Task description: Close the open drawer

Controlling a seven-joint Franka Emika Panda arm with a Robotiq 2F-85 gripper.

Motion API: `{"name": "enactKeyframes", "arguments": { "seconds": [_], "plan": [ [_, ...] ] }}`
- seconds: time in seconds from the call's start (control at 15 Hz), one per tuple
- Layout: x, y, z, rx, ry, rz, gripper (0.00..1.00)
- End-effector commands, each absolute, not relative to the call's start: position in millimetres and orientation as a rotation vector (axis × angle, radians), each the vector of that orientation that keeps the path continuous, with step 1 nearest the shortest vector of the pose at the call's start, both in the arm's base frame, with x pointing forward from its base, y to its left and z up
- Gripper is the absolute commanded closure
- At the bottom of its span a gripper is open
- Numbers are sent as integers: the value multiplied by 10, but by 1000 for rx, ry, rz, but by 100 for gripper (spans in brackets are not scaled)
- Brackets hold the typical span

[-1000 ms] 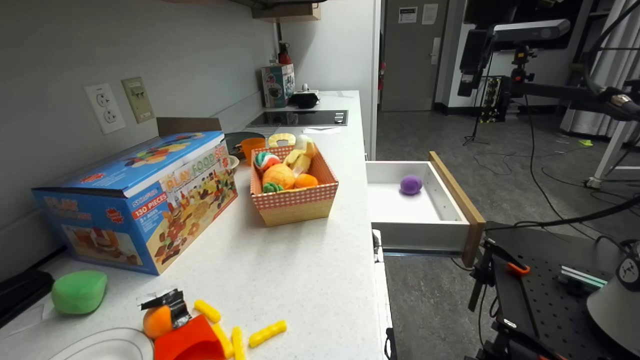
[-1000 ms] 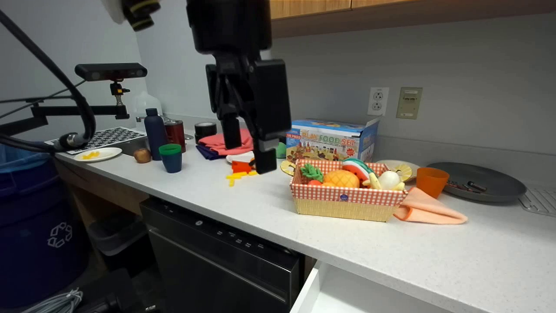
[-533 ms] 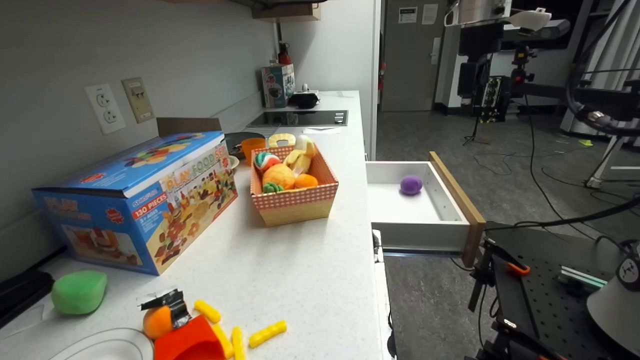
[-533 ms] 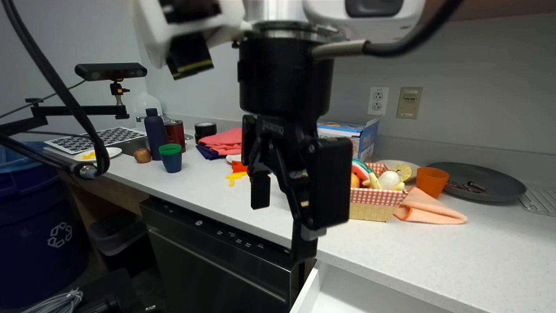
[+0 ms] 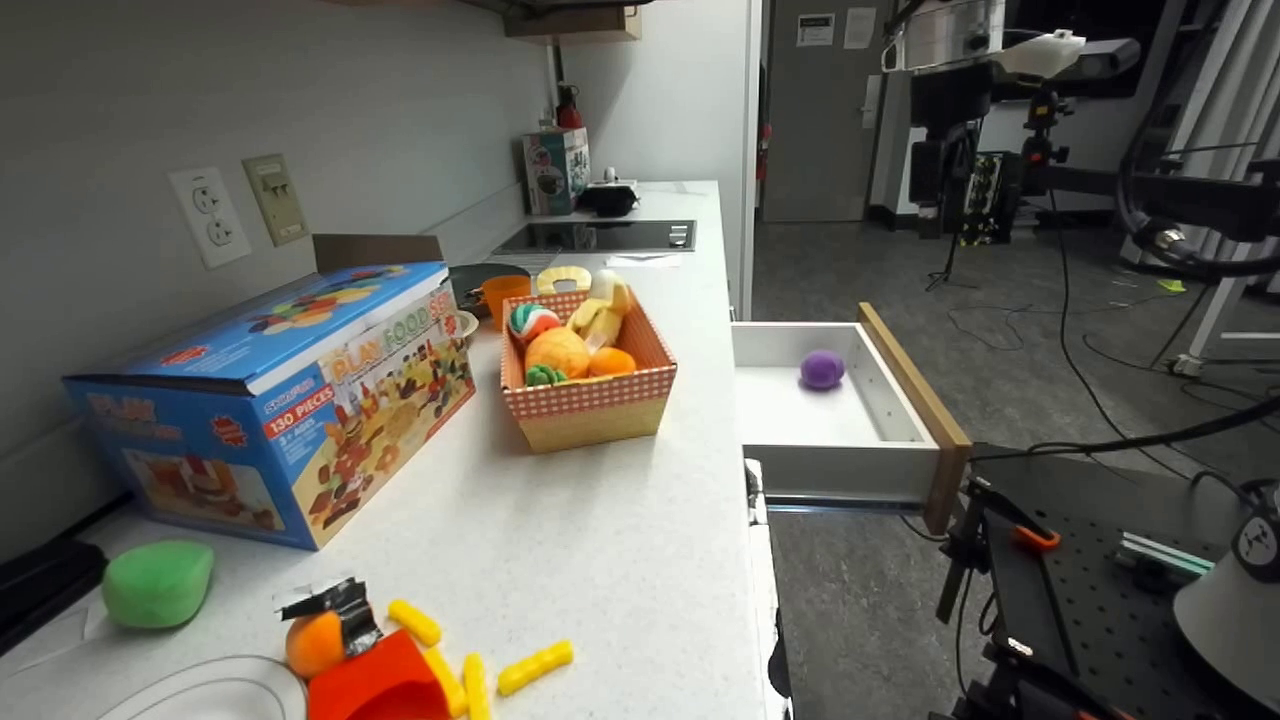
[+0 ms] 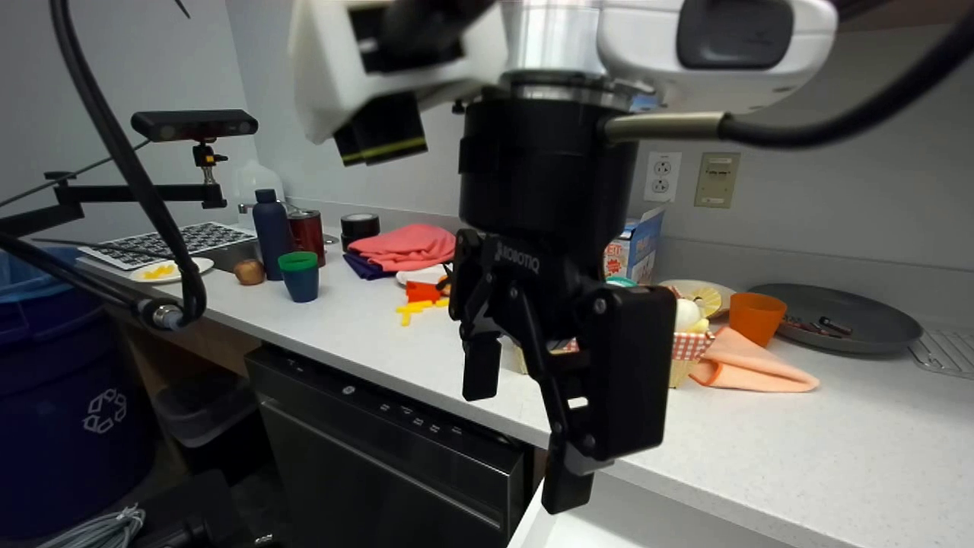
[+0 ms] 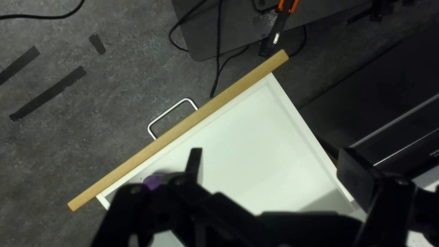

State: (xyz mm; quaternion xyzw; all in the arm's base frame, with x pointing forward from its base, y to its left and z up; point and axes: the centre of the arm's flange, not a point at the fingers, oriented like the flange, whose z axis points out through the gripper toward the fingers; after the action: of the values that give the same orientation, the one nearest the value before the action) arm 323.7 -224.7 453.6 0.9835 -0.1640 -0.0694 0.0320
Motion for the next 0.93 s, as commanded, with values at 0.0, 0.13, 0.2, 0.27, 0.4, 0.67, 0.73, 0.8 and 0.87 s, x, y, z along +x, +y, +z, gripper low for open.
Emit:
{"name": "enactKeyframes", "arguments": {
  "seconds": [0.0, 0.13, 0.2, 0.27, 0.4, 0.67, 0.73, 0.8, 0.87],
  "plan": [
    [3335, -2405, 4390, 3048, -523, -256, 0],
    [3391, -2628, 4184, 3076, -468, -363, 0],
    [3394, -2720, 4094, 3091, -440, -405, 0],
    [3391, -2823, 3998, 3101, -418, -441, 0],
    [3403, -3041, 3804, 3123, -375, -494, 0],
    [3511, -3359, 3489, 3144, -353, -567, 0],
    [3557, -3402, 3432, 3141, -359, -577, 0],
    [3599, -3433, 3388, 3136, -374, -574, 0],
    [3402, -3221, 3449, 3127, -376, -568, 0]
  ]
}}
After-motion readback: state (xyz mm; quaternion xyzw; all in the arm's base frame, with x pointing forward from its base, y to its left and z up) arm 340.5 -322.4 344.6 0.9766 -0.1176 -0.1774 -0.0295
